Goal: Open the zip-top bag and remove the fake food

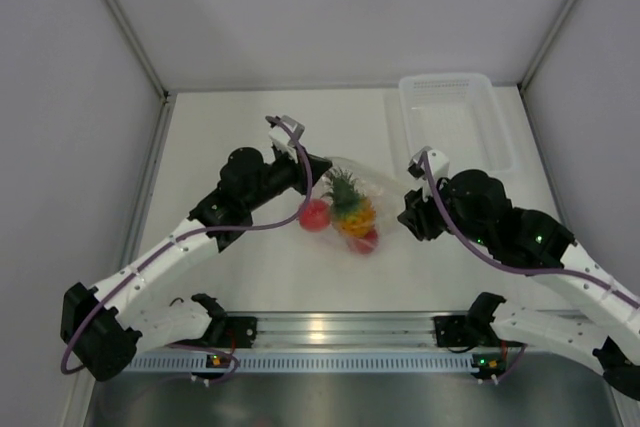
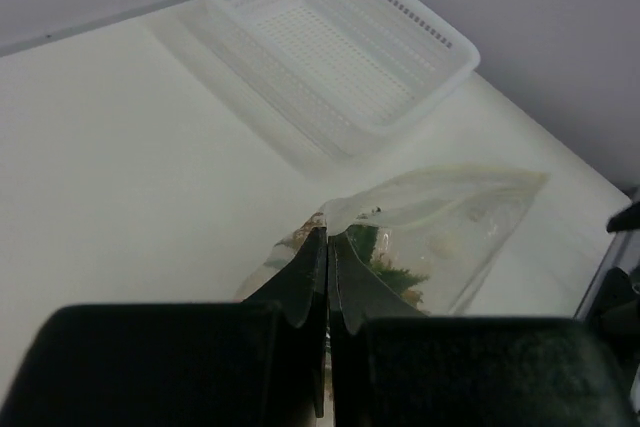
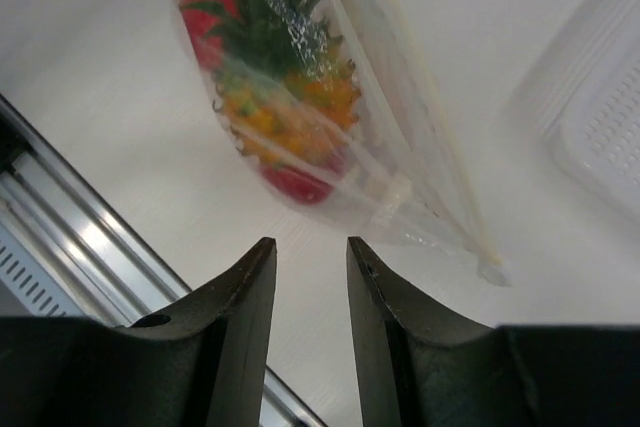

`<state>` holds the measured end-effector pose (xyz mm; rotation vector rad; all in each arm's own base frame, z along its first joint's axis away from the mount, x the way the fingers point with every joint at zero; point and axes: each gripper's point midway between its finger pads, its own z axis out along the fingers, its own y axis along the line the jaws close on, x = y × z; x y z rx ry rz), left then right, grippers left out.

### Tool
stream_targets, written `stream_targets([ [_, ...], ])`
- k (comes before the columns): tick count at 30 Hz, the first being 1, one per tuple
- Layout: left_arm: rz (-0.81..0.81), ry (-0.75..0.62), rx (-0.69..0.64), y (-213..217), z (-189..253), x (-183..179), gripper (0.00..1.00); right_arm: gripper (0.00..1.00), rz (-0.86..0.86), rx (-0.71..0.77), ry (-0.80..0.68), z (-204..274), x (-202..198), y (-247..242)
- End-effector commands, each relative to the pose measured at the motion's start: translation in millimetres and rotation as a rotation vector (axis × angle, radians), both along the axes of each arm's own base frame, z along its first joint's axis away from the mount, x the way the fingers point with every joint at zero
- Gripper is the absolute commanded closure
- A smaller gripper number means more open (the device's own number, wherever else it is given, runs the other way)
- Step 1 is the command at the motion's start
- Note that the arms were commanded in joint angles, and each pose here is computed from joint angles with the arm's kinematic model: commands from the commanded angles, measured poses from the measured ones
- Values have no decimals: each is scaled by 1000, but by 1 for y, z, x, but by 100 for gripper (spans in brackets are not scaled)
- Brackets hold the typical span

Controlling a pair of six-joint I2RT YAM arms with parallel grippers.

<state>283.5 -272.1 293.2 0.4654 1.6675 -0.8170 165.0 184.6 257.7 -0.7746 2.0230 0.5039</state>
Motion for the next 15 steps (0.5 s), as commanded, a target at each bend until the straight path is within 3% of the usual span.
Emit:
stream_targets([
  [1, -175, -126, -42, -18, 27, -19, 100, 65, -120, 68, -131, 43, 30, -2],
  [7, -251, -128, -26, -27, 23, -26, 100, 65, -101, 75, -245, 68, 54, 13],
  [15, -350, -143, -4, -36, 22, -34, 100, 63, -107, 72, -291, 89, 77, 17],
])
